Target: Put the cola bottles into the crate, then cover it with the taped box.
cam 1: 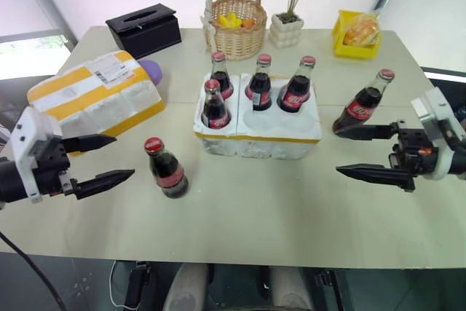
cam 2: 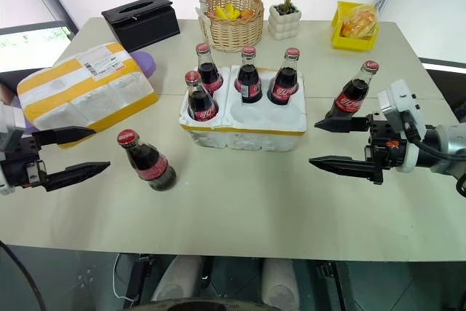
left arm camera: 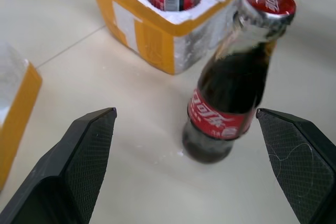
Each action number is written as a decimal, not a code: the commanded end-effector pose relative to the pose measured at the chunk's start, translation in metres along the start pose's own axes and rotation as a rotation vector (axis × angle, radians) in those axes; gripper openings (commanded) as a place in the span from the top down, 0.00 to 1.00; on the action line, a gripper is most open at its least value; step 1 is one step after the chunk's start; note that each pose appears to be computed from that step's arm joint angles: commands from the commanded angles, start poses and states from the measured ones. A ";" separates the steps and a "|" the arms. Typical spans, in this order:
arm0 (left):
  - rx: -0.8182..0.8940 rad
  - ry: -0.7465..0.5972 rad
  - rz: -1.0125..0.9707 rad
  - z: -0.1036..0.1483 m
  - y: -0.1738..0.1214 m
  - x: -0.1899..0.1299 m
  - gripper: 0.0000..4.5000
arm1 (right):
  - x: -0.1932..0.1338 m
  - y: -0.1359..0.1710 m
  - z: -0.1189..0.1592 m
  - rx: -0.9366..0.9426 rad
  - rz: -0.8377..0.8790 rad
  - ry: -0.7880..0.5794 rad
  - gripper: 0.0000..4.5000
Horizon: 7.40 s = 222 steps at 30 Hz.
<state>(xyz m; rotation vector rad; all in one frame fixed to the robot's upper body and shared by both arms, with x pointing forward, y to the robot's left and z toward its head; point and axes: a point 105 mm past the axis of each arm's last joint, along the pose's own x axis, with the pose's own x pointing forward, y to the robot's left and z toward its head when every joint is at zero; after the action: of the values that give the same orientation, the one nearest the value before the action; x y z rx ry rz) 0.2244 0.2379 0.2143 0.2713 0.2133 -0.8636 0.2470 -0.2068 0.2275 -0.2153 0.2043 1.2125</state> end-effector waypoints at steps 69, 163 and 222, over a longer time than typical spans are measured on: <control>0.200 -0.353 -0.561 0.132 -0.062 0.183 0.37 | 0.004 0.017 0.005 -0.054 -0.022 -0.065 0.00; -0.124 -0.426 0.145 0.110 -0.056 0.249 0.00 | 0.005 -0.015 0.007 -0.089 -0.116 -0.050 0.00; -0.014 -0.289 -0.337 0.110 0.001 0.040 0.00 | -0.067 -0.128 -0.048 0.065 -0.674 -0.031 0.00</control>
<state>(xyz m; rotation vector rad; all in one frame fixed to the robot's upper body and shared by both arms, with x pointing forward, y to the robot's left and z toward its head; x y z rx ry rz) 0.2646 0.1762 0.2941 0.0582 0.0675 -1.2248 0.3393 -0.3205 0.1993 -0.1661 0.1559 0.5618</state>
